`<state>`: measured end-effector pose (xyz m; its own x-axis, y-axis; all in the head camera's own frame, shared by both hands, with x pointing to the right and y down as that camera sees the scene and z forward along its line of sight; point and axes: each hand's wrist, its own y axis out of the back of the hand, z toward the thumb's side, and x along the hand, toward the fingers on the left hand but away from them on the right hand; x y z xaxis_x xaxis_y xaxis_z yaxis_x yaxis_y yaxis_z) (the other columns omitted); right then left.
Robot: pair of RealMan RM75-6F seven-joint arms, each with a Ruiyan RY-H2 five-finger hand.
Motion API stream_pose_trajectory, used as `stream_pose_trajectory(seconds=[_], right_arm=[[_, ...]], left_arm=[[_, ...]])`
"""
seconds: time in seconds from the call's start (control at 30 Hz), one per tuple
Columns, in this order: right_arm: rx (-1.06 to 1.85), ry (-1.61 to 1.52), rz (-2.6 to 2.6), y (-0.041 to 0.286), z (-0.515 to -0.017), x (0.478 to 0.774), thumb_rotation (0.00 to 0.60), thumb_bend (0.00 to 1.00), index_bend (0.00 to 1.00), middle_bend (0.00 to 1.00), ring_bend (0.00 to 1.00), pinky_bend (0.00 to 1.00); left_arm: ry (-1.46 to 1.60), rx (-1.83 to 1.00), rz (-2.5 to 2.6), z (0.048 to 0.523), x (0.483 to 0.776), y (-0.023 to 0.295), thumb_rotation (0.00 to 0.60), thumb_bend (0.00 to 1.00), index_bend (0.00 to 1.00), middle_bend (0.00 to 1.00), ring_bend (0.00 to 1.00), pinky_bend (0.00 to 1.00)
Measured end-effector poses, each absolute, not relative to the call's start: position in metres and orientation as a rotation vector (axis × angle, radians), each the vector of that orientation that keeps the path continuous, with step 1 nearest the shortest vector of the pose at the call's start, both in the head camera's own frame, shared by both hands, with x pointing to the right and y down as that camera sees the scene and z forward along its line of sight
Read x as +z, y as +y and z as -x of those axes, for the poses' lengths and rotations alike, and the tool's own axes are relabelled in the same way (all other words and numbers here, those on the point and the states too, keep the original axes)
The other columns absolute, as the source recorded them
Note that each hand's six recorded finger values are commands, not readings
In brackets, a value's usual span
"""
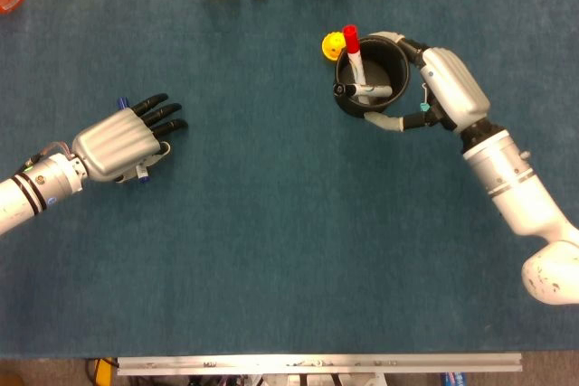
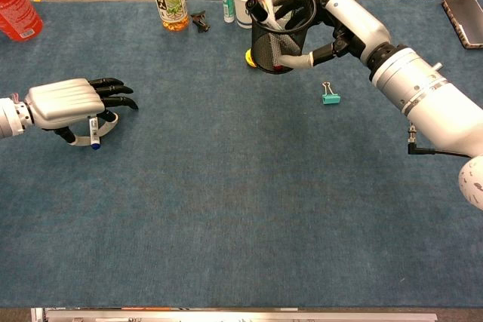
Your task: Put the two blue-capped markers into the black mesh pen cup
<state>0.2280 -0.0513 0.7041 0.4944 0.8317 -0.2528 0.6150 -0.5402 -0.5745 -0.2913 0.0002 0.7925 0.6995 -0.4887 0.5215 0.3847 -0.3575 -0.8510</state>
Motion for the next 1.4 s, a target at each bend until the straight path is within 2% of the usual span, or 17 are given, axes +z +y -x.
stream_pose_trajectory(seconds=[0.73,0.93,1.4], right_arm=[[0.708,-1.208,2.336,-0.051,-0.230,0.702,0.600,0.45,0.43,0.42,0.34,0.31],[0.712,-1.200,2.346,-0.050,-0.229,0.704,0.600,0.45,0.43,0.42,0.34,0.31],[0.720,-1.144,2.409,-0.036,-0.206,0.727,0.600,0.45,0.43,0.42,0.34,0.31]], left_arm=[[0.121,-0.880,1.702,0.289,0.779,-0.007,0.600,0.27,0.64,0.16,0.00,0.05],[0.229,-0.854,1.712,0.290,0.758,-0.018,0.600,0.27,0.65,0.16,0.00,0.05],[0.586,-0.754,1.833,0.283,0.678,-0.036,0.600,0.27,0.66,0.17,0.00,0.05]])
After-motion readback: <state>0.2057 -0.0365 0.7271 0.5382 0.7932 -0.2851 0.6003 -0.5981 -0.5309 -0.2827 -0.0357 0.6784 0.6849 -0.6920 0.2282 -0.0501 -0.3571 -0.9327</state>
